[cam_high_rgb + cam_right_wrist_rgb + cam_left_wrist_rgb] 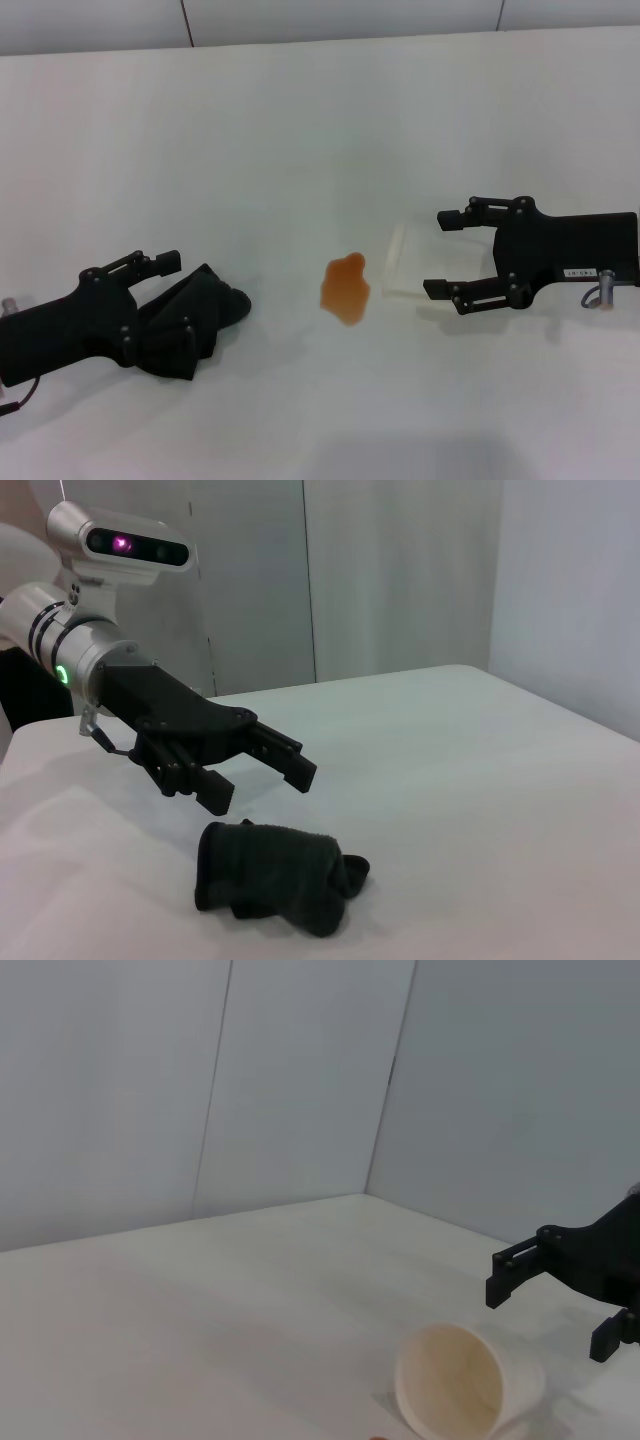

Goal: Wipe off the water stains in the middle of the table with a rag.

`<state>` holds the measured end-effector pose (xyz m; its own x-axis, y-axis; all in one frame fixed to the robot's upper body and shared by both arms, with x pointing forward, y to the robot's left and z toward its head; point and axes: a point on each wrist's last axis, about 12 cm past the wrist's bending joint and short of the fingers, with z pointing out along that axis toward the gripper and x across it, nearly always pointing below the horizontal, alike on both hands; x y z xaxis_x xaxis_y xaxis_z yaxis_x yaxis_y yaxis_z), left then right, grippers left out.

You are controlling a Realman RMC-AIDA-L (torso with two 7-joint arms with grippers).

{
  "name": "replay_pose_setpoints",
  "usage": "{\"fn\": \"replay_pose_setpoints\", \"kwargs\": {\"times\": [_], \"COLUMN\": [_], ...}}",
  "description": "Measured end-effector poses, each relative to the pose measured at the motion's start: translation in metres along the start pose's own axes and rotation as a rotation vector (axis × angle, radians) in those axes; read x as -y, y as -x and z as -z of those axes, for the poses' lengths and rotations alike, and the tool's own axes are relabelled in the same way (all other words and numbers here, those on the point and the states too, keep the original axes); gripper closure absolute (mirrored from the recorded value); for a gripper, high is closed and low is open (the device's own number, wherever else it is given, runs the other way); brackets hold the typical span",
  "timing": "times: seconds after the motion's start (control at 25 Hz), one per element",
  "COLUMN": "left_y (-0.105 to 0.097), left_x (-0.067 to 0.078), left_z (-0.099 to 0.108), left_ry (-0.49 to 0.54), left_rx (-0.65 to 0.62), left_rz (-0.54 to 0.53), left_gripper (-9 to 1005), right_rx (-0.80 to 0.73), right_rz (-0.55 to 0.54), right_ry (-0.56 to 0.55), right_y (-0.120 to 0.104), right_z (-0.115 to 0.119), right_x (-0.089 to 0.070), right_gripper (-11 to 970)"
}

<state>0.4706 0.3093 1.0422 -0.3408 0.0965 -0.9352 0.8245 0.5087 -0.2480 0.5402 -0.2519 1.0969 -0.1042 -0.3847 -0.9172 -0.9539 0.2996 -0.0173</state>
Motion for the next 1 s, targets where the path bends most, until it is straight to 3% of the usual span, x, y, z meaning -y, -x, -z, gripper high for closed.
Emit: {"fn": "replay_pose_setpoints", "kwargs": {"times": [1.0], "left_y": [0.0001], "left_x": [-0.0004], "left_z": [0.0007], "left_ry": [0.001], "left_rx": [-0.001], "left_rz": [0.001], "left_gripper": [107], "right_rx": [-0.002], "right_rz": [-0.006], "right_ry": [0.001], "right_y": [-0.0014], "right_z": [-0.0003], "right_x": [-0.0005], "right_gripper": [102]}}
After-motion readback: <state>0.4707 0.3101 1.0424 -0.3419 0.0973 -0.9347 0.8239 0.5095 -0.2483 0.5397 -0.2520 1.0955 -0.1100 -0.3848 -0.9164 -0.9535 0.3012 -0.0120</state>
